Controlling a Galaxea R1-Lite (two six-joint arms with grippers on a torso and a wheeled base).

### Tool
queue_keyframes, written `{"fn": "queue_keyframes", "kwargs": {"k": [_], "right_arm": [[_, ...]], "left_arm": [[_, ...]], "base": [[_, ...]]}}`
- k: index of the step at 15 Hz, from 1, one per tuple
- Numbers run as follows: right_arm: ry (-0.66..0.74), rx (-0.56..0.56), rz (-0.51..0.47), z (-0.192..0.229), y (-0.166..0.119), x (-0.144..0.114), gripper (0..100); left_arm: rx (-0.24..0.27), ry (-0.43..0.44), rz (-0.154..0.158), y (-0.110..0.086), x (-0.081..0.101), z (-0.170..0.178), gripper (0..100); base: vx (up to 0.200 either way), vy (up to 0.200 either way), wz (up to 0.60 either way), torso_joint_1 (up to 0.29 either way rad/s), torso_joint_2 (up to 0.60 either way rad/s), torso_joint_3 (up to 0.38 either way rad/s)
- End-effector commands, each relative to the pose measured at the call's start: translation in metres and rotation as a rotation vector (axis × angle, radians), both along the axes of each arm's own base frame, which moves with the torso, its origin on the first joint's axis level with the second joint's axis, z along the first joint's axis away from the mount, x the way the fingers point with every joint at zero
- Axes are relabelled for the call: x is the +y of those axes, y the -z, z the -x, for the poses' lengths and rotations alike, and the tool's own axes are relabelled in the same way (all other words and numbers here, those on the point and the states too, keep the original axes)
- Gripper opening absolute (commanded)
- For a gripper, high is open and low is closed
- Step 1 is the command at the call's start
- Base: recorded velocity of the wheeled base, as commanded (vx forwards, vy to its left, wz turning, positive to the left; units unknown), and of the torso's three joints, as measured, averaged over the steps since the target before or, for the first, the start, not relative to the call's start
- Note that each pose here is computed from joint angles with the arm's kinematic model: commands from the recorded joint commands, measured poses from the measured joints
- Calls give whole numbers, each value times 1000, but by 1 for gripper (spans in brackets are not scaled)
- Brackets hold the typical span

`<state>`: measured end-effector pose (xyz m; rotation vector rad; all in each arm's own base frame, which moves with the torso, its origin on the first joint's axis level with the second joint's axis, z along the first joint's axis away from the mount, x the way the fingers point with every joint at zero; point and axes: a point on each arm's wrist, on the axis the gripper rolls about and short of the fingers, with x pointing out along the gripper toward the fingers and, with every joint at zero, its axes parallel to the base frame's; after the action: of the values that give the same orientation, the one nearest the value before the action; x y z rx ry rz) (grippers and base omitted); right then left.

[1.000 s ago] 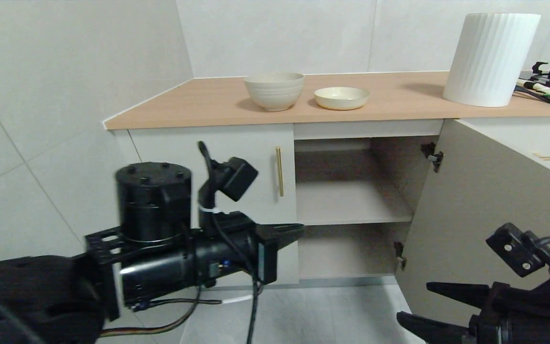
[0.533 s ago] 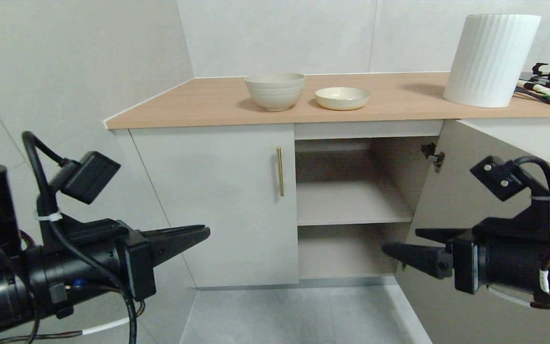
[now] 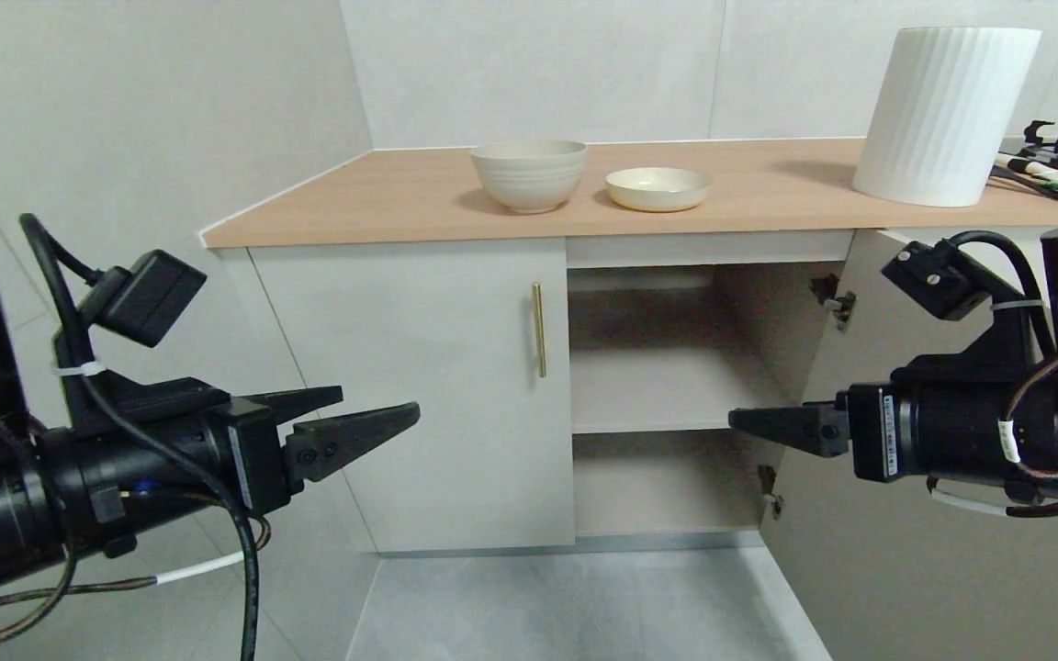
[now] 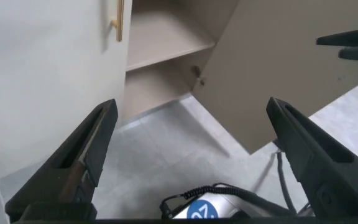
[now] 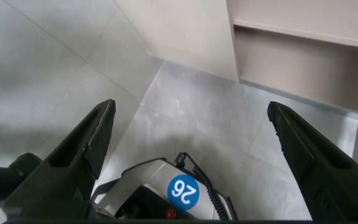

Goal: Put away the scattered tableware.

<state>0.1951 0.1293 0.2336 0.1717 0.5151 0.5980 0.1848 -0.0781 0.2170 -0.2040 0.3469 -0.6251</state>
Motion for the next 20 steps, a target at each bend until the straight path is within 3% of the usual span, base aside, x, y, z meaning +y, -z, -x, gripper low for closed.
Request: {"fn": "queue_keyframes", "kwargs": {"k": [1,7,20], "right_arm": [[-3,9,5,-2,2,2,100],[-32,24,18,4,8,6,100],[-56,36,30,11,15,4,100]], "left_arm": [[29,-5,-11,6,-2,-7,100],[9,-51,-15,3,1,-7,100],[2,-65,-10,0,4,-9,100]], "base": [[0,0,0,0,0,0],[0,0,0,0,0,0],[200,0,0,4,1,2]]}}
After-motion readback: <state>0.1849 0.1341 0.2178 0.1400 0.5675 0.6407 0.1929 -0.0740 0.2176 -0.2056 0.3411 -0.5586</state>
